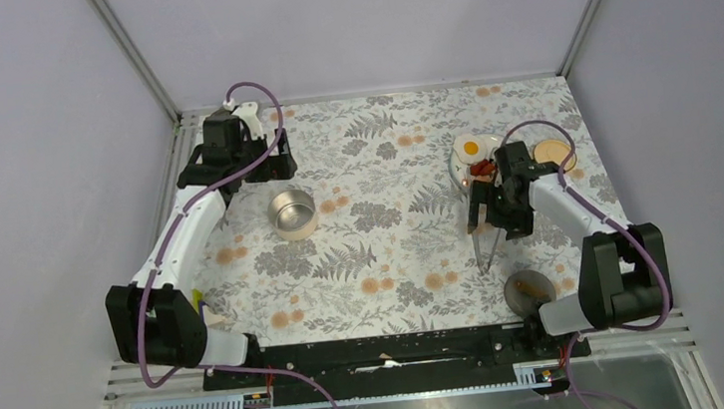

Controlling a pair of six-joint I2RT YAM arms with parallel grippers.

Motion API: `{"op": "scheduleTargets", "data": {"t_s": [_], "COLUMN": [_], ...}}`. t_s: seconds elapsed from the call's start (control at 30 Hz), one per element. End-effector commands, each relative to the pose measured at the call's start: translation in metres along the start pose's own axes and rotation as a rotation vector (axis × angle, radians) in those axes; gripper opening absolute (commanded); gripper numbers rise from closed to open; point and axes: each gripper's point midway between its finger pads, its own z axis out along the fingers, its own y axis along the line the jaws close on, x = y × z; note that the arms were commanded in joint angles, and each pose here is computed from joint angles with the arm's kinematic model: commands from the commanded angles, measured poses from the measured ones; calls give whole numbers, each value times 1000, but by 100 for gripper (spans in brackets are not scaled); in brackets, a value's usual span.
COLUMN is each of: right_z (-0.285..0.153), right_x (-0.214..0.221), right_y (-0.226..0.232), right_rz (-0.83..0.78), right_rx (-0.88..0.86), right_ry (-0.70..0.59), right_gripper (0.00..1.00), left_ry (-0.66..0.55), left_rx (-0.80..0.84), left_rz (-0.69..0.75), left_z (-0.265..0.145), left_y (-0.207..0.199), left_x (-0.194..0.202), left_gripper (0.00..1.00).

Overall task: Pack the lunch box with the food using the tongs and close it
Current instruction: Pick up the clamp at the center of the board.

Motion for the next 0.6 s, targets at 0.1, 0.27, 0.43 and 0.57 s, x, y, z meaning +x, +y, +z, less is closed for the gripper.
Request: {"op": "scheduleTargets", "data": {"t_s": [0.1, 0.27, 0.43, 0.57], "right_z": [14, 25, 31, 39], "right_x": [16, 11, 3, -3], "right_y": [6, 2, -7, -7], "right_rz": [6, 3, 13, 28], "right_rx": [26, 80, 155, 166], "right_ry": [68, 64, 28, -11], "right_gripper": [99, 99, 99, 99], "left_ry": [-73, -75, -72, -70], "left_rx": [2, 16, 18, 20], "left_rz": [-12, -16, -19, -22], "left_z": [4, 4, 4, 8], "left_y": [-3, -6, -6, -6], "left_x": [-26, -28, -28, -26], "left_gripper": [99, 99, 99, 99]}}
